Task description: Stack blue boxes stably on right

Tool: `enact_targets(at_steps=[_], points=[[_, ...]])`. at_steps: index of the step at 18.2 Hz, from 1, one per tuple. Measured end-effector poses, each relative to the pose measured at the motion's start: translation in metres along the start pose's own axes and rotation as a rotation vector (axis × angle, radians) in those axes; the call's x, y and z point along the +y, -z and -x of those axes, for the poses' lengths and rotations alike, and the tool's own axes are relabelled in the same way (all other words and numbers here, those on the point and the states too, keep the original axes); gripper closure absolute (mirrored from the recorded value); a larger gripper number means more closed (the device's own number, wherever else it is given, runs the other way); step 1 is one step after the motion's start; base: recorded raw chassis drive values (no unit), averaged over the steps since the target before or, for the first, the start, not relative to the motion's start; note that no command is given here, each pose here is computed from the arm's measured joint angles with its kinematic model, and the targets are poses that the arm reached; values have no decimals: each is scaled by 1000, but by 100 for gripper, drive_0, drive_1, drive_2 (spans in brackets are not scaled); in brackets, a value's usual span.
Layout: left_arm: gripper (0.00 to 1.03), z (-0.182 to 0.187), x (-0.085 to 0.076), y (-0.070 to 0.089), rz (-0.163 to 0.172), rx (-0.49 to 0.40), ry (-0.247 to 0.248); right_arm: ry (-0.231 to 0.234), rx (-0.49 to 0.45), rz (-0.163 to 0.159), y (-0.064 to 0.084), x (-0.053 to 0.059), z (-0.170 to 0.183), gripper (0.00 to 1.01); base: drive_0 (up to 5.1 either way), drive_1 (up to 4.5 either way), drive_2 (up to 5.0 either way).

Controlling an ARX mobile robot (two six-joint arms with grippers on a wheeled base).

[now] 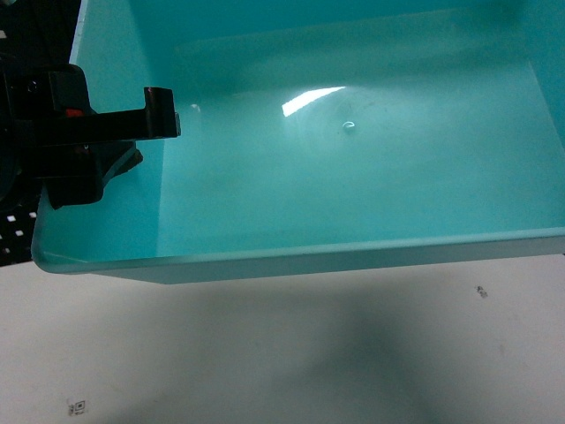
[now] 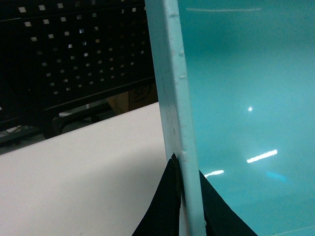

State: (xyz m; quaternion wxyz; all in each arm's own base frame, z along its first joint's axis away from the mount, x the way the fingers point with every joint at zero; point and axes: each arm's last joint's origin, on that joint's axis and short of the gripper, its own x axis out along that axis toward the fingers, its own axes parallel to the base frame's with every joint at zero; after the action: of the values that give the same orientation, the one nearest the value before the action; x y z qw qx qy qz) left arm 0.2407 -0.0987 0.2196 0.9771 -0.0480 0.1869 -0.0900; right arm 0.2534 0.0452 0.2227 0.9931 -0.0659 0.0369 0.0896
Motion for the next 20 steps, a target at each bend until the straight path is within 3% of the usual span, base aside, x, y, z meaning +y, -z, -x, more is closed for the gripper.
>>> enact_targets(at_steps=[20], points=[[101,0,0,0,0,0,0,0,0,0,0,0,0,94,-170,-170,-170]])
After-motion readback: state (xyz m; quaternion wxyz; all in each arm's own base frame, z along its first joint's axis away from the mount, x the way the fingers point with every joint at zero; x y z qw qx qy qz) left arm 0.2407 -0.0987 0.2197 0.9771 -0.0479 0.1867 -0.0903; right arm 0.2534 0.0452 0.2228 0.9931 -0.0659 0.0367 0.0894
